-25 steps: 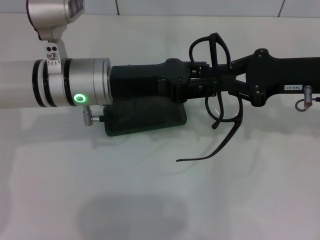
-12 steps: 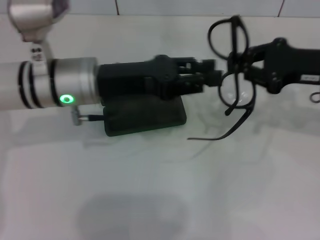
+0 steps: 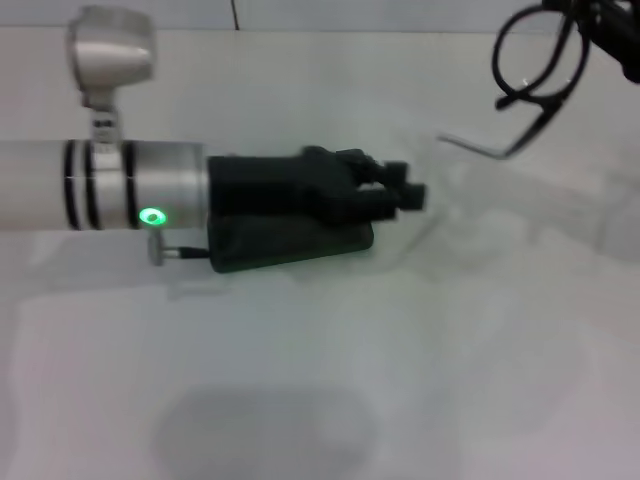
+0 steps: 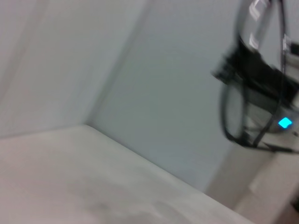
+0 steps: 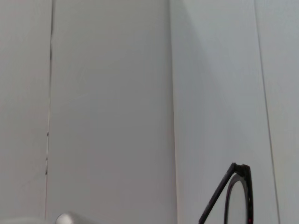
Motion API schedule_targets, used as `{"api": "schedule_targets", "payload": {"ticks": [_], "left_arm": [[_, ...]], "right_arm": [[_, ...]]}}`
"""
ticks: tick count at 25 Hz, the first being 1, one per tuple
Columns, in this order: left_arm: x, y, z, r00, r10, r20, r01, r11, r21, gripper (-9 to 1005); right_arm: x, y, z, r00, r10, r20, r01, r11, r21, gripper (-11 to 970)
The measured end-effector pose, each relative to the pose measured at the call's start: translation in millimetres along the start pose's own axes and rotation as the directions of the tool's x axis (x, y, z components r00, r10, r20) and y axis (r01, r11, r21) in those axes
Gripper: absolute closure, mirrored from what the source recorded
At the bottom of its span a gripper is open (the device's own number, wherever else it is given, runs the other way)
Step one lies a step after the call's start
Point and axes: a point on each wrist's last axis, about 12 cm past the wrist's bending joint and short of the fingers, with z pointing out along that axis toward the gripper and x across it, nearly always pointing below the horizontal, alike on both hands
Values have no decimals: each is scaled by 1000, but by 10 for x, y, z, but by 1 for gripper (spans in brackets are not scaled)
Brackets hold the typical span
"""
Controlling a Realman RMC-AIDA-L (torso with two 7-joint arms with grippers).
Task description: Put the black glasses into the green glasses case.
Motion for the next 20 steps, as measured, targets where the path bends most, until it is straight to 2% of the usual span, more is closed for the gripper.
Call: {"api": "schedule_targets", "payload": {"ticks": [4, 8, 11, 15, 20], "left_arm": [[-59, -115, 227, 997, 38, -60, -31, 993, 113, 524], [-146, -186, 283, 999, 44, -22, -40, 984, 174, 524], [-196, -199, 220, 999, 39, 27, -43, 982, 184, 524], [-243, -186, 82, 996, 46, 83, -59, 985, 164, 524], [-256, -166, -38, 992, 50, 115, -66, 989, 135, 525]], "right_arm": [[95, -56, 238, 999, 15, -37, -15, 1000, -4, 853], [240, -72, 439, 990, 10, -138, -11, 1000, -7, 853], [349, -27, 525, 974, -8, -224, -1, 999, -39, 853], [439, 13, 523, 953, -29, -303, 6, 997, -79, 853], [501, 53, 486, 940, -30, -339, -6, 995, -103, 853]]}}
